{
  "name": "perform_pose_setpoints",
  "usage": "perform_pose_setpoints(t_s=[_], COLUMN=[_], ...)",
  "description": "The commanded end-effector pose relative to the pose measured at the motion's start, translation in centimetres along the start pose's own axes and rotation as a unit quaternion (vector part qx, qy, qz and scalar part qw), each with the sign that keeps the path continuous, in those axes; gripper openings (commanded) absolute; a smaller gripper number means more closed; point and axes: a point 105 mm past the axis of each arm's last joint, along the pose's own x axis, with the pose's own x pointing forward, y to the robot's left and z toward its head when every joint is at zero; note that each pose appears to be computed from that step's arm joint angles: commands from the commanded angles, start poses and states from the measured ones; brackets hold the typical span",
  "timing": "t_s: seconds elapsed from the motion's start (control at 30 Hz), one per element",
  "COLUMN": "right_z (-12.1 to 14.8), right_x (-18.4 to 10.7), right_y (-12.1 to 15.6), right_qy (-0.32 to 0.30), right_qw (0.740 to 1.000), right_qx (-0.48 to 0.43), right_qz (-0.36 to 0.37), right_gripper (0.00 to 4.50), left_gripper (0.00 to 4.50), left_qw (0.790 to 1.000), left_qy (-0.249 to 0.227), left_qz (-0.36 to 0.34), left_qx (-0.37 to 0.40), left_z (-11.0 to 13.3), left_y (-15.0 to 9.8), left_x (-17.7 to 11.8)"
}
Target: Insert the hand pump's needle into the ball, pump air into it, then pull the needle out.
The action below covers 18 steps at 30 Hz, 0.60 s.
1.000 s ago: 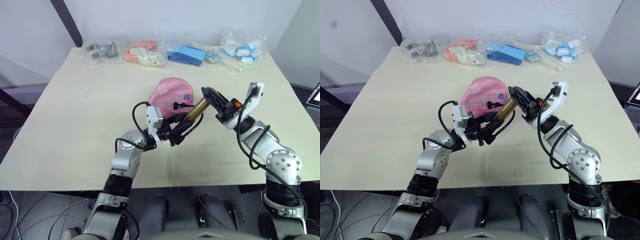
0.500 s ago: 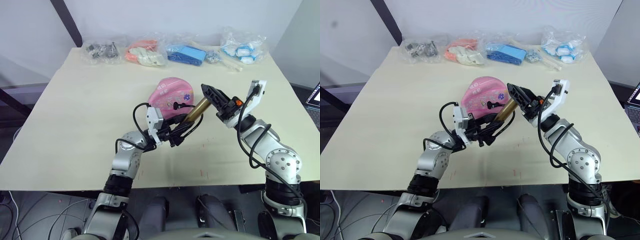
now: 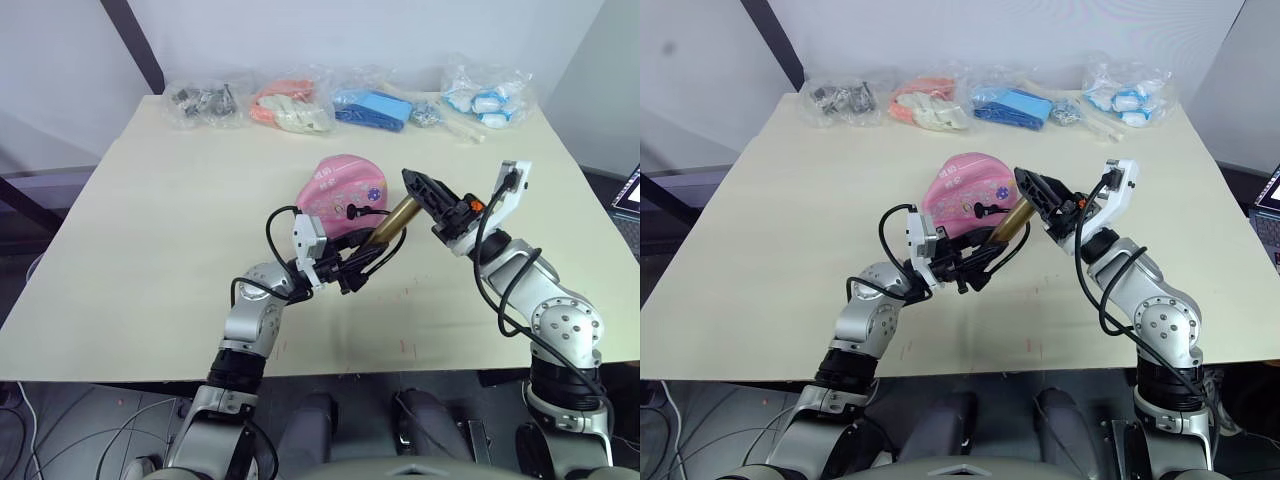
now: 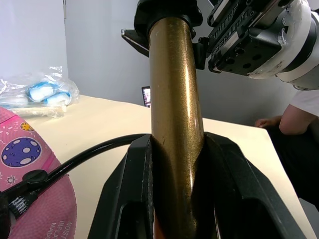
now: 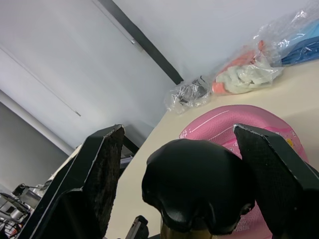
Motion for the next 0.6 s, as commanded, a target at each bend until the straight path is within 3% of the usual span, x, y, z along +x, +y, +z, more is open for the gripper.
perform_pose_setpoints(t_s=[0.03,0.17,0.3,0.6], right_z=[0.58,0.6,0.81,0.78], right_x=[0.1,0.12,0.18,0.3], right_y=[1.07,1.03,0.96,0.93], right_qy=[-0.007,-0.008,-0.015,-0.014], right_qw=[1.0,1.0,1.0,1.0], right_qx=[-0.005,-0.006,0.001,-0.004], right_qz=[0.021,0.02,0.017,0.016], right_gripper=[3.65,3.65,2.37,2.37], left_gripper=[1.02,1.02,1.02,1.02], left_qw=[1.0,1.0,1.0,1.0], left_qy=[-0.016,-0.015,-0.014,-0.011], left_qz=[-0.002,-0.003,-0.005,-0.005], left_qx=[0.016,0.016,0.015,0.014], left_z=[0.9,0.83,0.76,0.61], left_y=[-0.04,-0.05,-0.17,-0.15], left_x=[0.24,0.19,0.12,-0.08])
